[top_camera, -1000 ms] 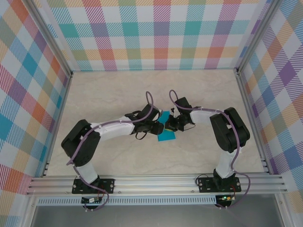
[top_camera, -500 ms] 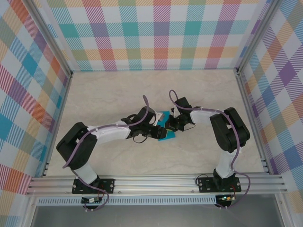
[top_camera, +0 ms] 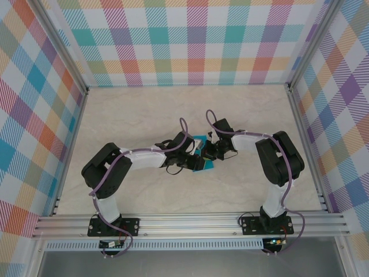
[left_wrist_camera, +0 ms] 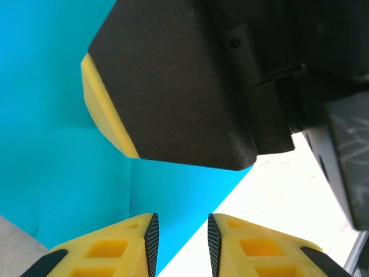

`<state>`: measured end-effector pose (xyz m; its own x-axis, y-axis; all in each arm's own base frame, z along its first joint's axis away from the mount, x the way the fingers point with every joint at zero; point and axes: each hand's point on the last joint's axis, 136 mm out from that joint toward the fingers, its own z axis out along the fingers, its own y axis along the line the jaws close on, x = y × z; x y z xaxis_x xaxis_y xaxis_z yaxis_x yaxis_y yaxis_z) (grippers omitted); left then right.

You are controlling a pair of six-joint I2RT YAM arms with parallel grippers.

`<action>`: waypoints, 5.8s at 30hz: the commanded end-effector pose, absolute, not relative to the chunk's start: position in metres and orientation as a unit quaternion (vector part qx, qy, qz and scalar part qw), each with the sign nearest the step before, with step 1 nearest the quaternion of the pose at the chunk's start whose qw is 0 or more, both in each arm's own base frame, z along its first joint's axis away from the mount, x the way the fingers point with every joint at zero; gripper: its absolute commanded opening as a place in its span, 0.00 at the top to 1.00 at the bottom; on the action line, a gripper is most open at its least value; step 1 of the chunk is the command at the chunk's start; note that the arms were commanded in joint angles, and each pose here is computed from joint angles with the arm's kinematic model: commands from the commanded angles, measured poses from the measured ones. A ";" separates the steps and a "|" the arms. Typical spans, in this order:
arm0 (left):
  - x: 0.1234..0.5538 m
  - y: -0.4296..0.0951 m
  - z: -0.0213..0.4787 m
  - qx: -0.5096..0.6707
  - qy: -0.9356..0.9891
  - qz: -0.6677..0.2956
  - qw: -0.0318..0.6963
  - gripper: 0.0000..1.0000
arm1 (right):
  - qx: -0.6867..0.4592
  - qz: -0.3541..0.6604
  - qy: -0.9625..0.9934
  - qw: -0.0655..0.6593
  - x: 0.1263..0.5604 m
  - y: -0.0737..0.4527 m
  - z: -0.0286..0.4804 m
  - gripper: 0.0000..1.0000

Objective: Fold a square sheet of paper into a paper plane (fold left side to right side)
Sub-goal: Fold the triangle a second time at the center of the table.

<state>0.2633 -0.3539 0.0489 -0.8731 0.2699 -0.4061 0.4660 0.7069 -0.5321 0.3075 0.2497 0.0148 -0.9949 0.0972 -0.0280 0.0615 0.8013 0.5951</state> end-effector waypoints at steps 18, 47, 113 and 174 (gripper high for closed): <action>0.254 -0.330 0.024 0.157 0.942 -0.279 0.103 0.77 | 0.044 0.268 0.962 -0.003 0.290 0.236 -0.003 0.94; 0.242 -0.311 -0.002 0.137 0.961 -0.234 0.062 0.88 | 0.015 0.316 0.947 0.050 0.307 0.248 0.057 0.95; 0.240 -0.308 -0.008 0.136 0.964 -0.223 0.050 0.97 | 0.010 0.221 0.975 0.016 0.317 0.203 0.000 1.00; 0.239 -0.307 -0.011 0.137 0.965 -0.217 0.044 1.00 | -0.005 0.190 0.981 0.022 0.322 0.175 0.008 0.99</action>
